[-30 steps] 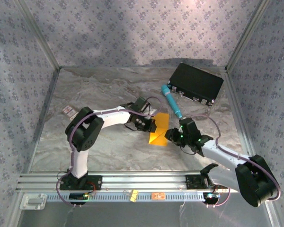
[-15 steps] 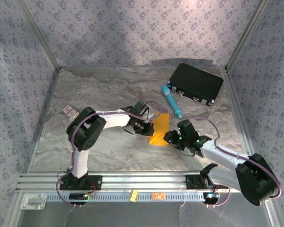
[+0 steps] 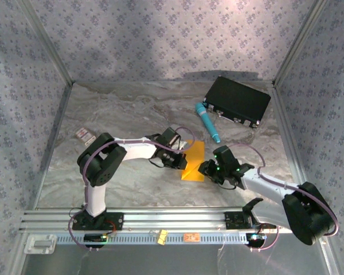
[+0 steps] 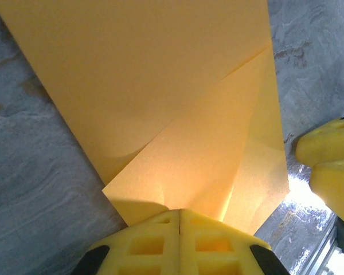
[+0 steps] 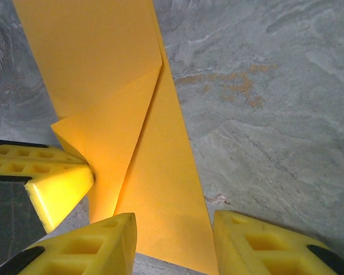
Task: Fold a paper plane with a square sheet of paper (pick it up from the middle)
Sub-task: Turn over the paper at the center of the table.
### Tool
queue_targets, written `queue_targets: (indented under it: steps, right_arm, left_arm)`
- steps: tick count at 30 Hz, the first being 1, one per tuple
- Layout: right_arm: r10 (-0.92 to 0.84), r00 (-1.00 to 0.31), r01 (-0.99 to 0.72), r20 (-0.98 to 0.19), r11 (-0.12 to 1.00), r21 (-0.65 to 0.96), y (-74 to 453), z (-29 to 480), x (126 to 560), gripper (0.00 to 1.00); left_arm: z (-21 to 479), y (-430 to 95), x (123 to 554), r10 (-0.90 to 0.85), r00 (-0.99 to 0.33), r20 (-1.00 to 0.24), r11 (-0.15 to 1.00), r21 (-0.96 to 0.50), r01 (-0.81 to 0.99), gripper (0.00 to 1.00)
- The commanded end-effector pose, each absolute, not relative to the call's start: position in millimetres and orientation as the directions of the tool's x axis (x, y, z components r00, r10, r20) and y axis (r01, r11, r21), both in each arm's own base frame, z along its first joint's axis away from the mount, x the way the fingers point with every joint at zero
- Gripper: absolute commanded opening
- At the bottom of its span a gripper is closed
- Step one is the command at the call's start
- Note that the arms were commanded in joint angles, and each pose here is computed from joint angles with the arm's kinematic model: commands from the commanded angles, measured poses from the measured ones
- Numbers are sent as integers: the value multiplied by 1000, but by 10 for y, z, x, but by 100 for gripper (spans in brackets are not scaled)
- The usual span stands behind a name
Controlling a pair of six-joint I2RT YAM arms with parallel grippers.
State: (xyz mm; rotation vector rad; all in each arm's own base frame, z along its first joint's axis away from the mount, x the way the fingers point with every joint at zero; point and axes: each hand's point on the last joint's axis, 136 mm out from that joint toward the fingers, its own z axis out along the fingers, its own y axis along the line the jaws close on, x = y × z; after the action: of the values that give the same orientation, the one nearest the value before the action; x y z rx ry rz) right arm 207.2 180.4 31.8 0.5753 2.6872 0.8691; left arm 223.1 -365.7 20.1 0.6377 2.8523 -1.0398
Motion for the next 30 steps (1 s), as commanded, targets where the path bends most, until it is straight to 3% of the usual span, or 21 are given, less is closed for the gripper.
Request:
queue_targets:
  steps: [1, 16, 30]
  right_arm:
    - [430, -898, 287, -95, 736, 613, 1894, 381, 2071, 41]
    - [425, -904, 322, -54, 757, 568, 1866, 234, 1920, 41]
    - [417, -901, 236, -119, 703, 671, 2065, 449, 2262, 46]
  left_arm:
    - [105, -3520, 2135, 356, -926, -123, 740, -568, 360, 3]
    - [116, -3533, 2150, 355, -926, -125, 740, -568, 360, 3]
    - [117, -3538, 2151, 358, -925, -123, 739, -569, 362, 3]
